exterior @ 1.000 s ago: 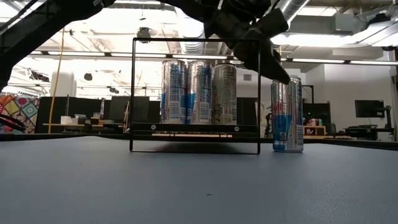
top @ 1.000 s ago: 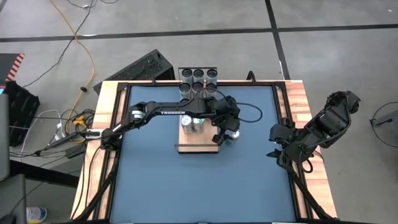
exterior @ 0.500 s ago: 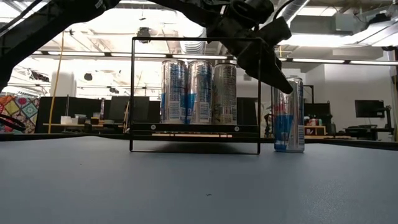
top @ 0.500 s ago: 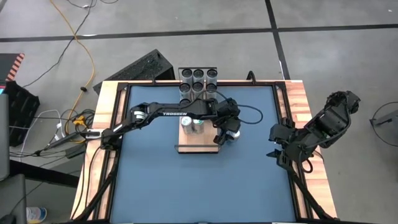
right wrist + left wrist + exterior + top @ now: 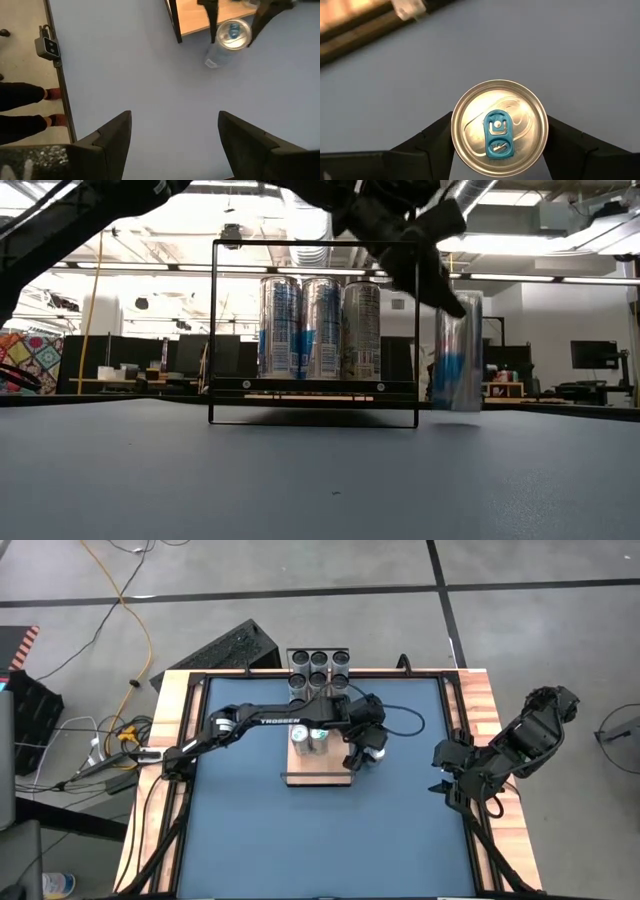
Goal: Place canned beverage on shelf
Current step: Put the blue soda can on the shelf
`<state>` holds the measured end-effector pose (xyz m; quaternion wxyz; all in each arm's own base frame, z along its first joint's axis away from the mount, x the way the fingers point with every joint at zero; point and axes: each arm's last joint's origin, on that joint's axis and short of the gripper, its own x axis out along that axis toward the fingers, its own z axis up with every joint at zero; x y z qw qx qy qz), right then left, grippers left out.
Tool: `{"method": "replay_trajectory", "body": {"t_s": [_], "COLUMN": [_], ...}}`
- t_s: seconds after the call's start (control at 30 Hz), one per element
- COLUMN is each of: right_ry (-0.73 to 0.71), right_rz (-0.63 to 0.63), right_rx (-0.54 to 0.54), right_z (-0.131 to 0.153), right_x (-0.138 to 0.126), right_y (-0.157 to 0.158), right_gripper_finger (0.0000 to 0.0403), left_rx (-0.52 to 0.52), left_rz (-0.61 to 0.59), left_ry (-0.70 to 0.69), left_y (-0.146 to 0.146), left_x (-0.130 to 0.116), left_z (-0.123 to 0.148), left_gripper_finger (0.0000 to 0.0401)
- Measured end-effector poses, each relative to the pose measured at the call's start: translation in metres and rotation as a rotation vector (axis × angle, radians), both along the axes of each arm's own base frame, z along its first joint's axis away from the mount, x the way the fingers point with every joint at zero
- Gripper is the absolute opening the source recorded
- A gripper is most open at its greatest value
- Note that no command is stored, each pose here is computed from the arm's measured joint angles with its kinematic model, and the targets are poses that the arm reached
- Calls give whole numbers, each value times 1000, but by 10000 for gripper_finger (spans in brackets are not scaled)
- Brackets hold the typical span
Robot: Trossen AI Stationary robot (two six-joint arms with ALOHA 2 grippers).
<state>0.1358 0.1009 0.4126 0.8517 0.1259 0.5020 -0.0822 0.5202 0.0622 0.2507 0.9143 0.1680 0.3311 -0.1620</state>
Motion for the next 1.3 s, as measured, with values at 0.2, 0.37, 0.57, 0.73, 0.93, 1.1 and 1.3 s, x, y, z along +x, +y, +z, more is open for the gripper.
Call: {"method": "replay_trajectory", "body": {"t_s": [0.2,0.37,0.57,0.73,0.93,1.1,1.3], "right_ry": [-6,-10,-13,-26,-38,-38,-38], "right_rz": [-1,1,15,21,18,13,19], "right_rx": [-8,-16,-28,-55,-72,-69,-72], "right_z": [0,0,0,1,1,1,1], "right_x": [0,0,0,0,1,1,1], "right_y": [0,0,-1,-1,-2,-2,-1], "right_gripper_finger": [280,280,280,280,280,280,280], "left_rx": [15,38,-2,-21,-68,-51,-44], "left_rz": [34,86,243,316,250,182,44], "left_ry": [-48,-51,-26,23,91,30,-11], "left_y": [1,2,0,-2,-12,-24,-41], "left_x": [0,-5,-34,-62,-71,-67,-64], "left_z": [28,48,91,118,119,124,126], "left_gripper_finger": [225,225,225,225,226,226,226]}}
